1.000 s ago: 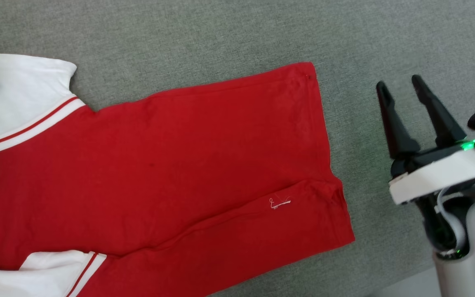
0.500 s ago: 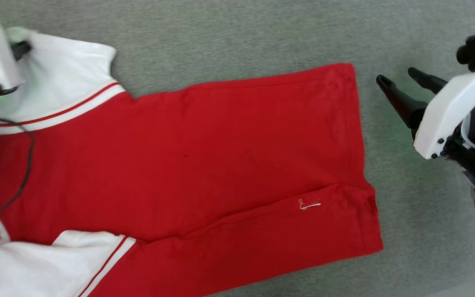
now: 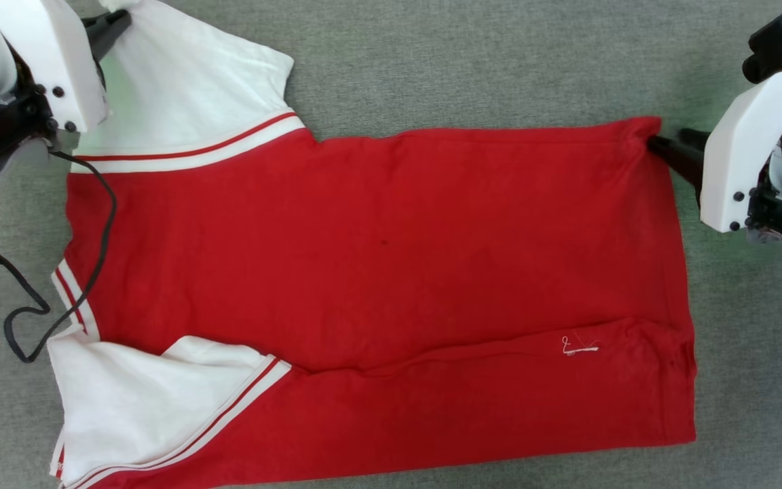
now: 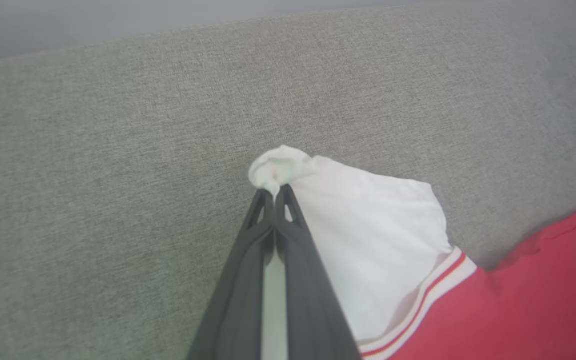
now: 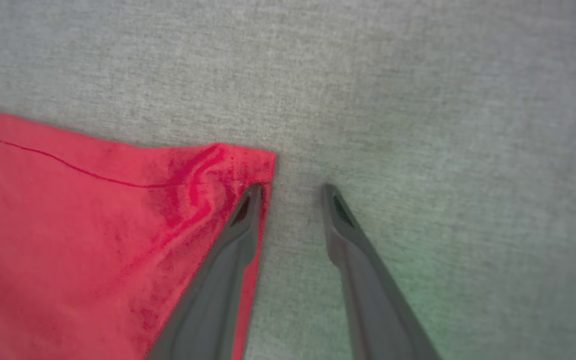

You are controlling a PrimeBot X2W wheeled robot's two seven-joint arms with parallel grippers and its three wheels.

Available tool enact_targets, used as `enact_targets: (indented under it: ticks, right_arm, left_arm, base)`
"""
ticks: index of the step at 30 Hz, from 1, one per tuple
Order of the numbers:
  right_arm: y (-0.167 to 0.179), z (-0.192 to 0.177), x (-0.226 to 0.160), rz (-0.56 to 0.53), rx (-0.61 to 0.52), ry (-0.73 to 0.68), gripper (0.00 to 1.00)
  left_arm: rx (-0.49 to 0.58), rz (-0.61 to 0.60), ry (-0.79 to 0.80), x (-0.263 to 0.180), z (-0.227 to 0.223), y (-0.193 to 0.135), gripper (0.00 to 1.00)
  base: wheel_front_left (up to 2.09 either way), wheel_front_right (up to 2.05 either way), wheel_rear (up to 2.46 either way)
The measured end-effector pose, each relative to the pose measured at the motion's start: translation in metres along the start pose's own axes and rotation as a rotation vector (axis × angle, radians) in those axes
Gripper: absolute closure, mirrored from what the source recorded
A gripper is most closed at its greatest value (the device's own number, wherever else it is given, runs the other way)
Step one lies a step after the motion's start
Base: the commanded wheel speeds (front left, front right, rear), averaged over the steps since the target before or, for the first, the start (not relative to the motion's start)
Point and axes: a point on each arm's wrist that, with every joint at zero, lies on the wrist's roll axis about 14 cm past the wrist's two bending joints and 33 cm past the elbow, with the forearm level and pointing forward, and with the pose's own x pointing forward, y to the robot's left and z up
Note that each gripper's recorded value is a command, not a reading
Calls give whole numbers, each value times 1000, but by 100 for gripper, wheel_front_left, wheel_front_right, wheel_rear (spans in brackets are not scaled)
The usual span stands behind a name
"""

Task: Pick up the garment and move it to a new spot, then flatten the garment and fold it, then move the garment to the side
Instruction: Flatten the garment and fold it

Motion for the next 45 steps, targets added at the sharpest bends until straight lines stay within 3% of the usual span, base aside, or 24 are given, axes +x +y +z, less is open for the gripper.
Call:
enact_targets:
  ticks: [8,17,26,35,36,37,38,39,45]
  right_arm:
    - [6,13,-13,-11,-29,-41,100]
    - [1,32,-74,-53,-21,-224,100]
    - [2,-20,-111,-49,80,-268,100]
    - [18,-87,-109,-8,213,-231,100]
    - [18,-94,-108,-9,230,-227,98]
    - [19,-101,-106,-7,244,-214,80]
    - [21,-109,-105,-4,258,-204,1]
    - [23,-116,-104,-2,272,-199,0]
    - [25,-126,-114,-8,297,-263,0]
  left_arm:
    - [24,-6,-65,-17,5,-5,100]
    - [-29,-7,-215,-70,4,-12,100]
    - [-195,22,-226,-129,-71,-16,100]
    - [-443,57,-122,-154,-177,-25,100]
    - [-464,63,-114,-155,-186,-26,100]
    - [-482,64,-102,-155,-194,-28,100]
    - [-501,66,-96,-154,-201,-30,57]
    - [-511,68,-93,-154,-207,-32,0]
    - [-455,119,-196,-159,-204,-33,0]
  base:
    - [0,0,0]
    - [0,0,0]
    - [0,0,0]
    - [0,0,0]
    - [0,0,0]
    - [0,0,0]
    - [0,0,0]
    - [0,0,0]
    - [0,0,0]
